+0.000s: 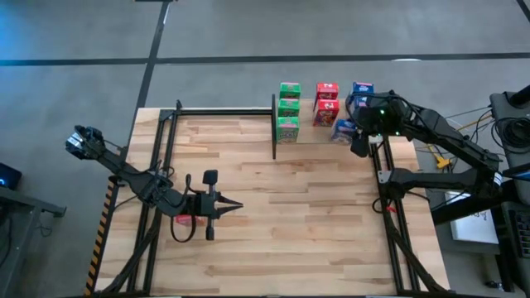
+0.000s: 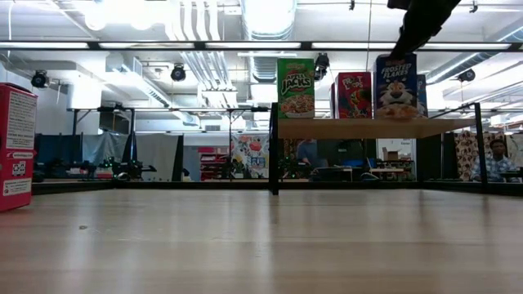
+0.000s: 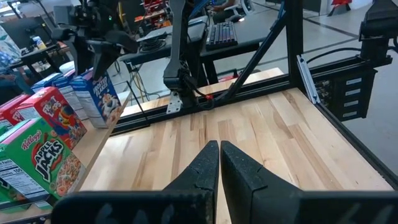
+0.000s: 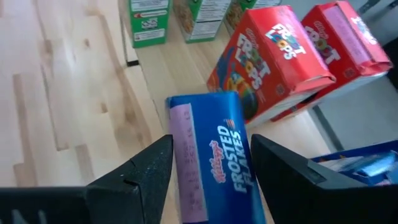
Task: Stack cereal on shelf
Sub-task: Put the blue cereal box on the shelf aligned with other blue cereal boxes
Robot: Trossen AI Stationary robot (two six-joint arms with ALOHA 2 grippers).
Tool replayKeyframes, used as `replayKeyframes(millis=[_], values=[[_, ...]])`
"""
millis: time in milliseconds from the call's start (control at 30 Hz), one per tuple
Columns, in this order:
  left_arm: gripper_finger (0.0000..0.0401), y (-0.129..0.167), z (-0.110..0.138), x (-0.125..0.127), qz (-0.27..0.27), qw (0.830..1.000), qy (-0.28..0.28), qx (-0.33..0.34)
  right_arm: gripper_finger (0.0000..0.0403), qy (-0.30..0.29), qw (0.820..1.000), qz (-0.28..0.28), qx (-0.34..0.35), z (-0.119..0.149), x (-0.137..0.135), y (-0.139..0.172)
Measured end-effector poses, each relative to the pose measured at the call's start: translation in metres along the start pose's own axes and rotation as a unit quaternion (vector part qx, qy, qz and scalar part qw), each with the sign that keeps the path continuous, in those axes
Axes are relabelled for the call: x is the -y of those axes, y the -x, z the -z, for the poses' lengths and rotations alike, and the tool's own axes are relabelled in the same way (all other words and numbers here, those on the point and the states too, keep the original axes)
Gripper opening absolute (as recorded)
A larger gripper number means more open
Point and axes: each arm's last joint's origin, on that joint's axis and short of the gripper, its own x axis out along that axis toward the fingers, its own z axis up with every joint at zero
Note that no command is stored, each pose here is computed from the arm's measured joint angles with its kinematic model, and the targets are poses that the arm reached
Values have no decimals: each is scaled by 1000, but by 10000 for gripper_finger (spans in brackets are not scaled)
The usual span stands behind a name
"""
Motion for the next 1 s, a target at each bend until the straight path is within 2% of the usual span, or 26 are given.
replayKeyframes(millis=[267,567,800,1000], values=[[0,0,0,0,0,1000,0,0,211,7,1000,24,-7,0,1,0],[0,0,0,0,0,1000,1,0,178,30,999,21,-35,-1,2,-11],[0,0,0,0,0,1000,3,0,153,65,996,39,-54,-6,5,-10],[0,0,0,0,0,1000,3,-1,147,74,993,47,-73,-8,7,-9]])
